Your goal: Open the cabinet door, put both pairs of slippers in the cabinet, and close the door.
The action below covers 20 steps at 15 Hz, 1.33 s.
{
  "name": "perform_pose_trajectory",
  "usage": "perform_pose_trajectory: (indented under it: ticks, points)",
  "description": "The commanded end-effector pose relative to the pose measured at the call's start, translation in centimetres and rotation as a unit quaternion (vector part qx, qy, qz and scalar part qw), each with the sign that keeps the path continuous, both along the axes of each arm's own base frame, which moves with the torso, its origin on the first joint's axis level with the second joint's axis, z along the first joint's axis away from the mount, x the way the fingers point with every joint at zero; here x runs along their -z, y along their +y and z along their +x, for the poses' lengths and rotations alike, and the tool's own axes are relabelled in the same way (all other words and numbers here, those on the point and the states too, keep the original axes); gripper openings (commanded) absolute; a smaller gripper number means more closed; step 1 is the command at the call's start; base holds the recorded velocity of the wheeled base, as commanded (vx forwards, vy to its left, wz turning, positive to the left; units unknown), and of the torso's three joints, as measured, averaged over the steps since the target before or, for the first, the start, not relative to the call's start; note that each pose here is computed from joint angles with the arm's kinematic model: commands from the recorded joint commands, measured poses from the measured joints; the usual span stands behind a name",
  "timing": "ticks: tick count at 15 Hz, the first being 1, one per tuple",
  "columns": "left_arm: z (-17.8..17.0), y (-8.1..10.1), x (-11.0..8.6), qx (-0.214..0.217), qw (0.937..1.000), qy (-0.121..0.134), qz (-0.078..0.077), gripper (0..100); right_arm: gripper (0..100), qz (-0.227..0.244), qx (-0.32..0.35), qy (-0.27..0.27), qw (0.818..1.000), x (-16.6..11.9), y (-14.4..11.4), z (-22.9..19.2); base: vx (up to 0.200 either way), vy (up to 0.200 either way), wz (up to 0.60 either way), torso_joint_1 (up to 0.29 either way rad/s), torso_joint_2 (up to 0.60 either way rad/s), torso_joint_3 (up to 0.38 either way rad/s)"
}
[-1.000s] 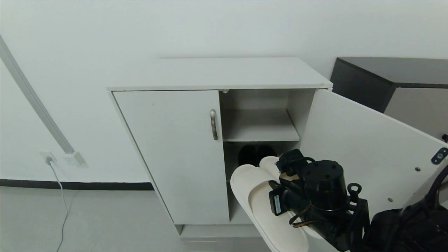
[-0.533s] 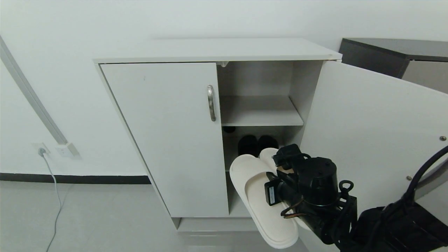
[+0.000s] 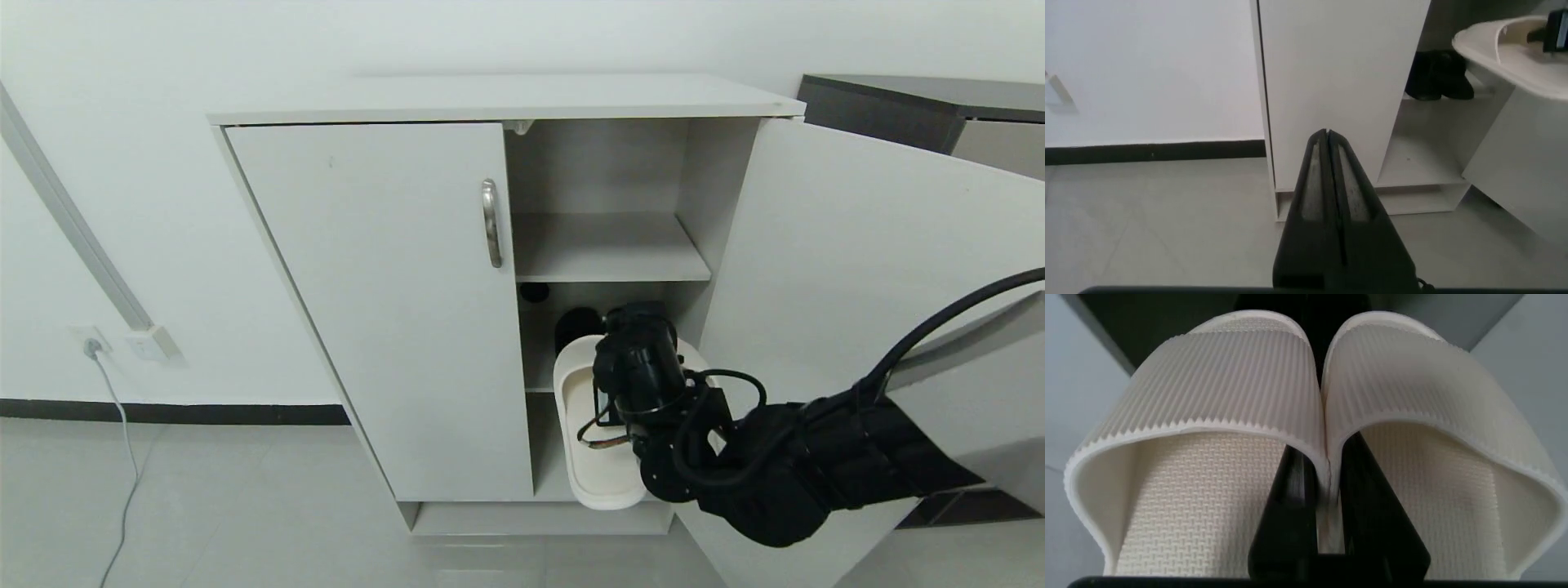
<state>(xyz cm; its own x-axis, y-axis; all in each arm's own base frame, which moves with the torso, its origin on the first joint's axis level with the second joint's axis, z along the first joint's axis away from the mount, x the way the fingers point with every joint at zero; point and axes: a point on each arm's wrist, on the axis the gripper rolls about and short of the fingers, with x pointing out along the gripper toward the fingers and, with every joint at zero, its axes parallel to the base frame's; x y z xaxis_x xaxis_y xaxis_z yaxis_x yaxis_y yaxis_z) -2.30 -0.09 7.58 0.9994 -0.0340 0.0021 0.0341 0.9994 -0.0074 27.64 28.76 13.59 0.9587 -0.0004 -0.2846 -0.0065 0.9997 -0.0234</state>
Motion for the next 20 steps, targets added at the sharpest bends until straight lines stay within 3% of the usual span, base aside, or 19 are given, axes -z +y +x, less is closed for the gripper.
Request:
perform_pose_trajectory:
  ticks: [1,5,12,20]
  points:
    - [0.0,0.0,0.0,0.000,1.0000,0.001,0.000,0,0,0.027,0.012,-0.030,0.999,-4.6,0.7,0.5,0.000,0.000,0.00,0.000,0.00,0.000]
    - [0.0,0.0,0.0,-0.001,1.0000,0.000,0.000,0,0,0.025,0.006,-0.061,0.998,-9.3,0.5,0.6,0.000,0.000,0.00,0.000,0.00,0.000]
    - [0.0,0.0,0.0,-0.001,1.0000,0.001,-0.001,0,0,0.026,0.005,-0.067,0.997,-9.7,0.5,0.9,0.000,0.000,0.00,0.000,0.00,0.000]
    - [0.0,0.0,0.0,0.001,1.0000,0.002,0.000,0,0,0.027,0.004,-0.069,0.997,-10.0,0.5,0.7,0.200,0.000,0.00,0.001,0.01,0.004]
